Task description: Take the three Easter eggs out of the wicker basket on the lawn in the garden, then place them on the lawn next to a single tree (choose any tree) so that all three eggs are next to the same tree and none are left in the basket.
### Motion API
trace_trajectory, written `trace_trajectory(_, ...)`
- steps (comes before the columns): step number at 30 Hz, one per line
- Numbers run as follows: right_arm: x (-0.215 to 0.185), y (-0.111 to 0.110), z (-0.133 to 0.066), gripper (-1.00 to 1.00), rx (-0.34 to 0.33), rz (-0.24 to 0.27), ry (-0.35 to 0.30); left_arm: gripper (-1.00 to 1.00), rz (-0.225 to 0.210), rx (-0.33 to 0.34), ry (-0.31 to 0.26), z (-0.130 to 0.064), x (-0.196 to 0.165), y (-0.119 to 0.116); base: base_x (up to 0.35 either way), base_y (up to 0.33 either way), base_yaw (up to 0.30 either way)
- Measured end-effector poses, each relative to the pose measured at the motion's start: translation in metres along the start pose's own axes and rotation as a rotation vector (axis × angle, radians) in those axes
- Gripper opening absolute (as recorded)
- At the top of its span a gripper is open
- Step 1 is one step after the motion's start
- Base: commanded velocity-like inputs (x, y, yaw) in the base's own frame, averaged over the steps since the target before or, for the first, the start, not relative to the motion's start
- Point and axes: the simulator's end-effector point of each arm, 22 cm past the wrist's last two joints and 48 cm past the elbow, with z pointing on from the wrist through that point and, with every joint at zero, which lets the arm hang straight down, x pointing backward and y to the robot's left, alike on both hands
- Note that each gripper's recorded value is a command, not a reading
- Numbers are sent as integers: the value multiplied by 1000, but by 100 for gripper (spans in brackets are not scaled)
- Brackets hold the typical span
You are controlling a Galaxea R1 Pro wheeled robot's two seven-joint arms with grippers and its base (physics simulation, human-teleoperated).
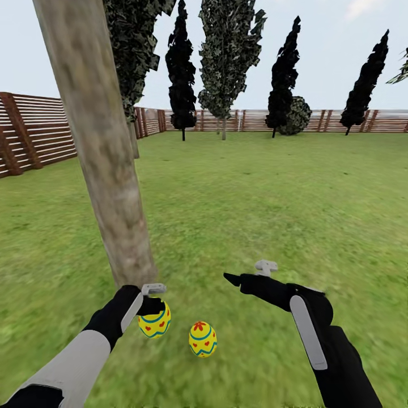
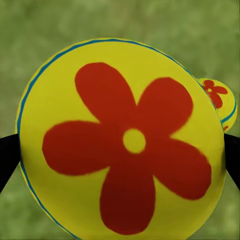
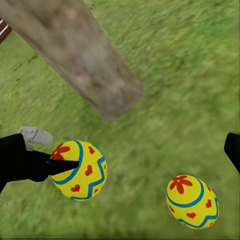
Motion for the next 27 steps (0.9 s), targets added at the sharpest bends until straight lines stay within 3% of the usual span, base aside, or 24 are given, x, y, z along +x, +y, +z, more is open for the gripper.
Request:
trace_trajectory(11, 19, -12, 14, 100, 6, 23, 39, -100, -4, -8, -18, 22, 5, 6, 0, 0, 0)
trace_trajectory(14, 23, -17, 17, 100, 9, 30, 48, -100, -8, -10, 1, 32, 16, 8, 0, 0, 0)
trace_trajectory(21, 36, -25, 26, 100, 15, 46, 72, -100, -16, -20, -23, 52, 25, 13, 0, 0, 0)
trace_trajectory(27, 46, -32, 32, 100, 19, 60, 91, -100, -21, -23, -11, 66, 38, 15, 0, 0, 0)
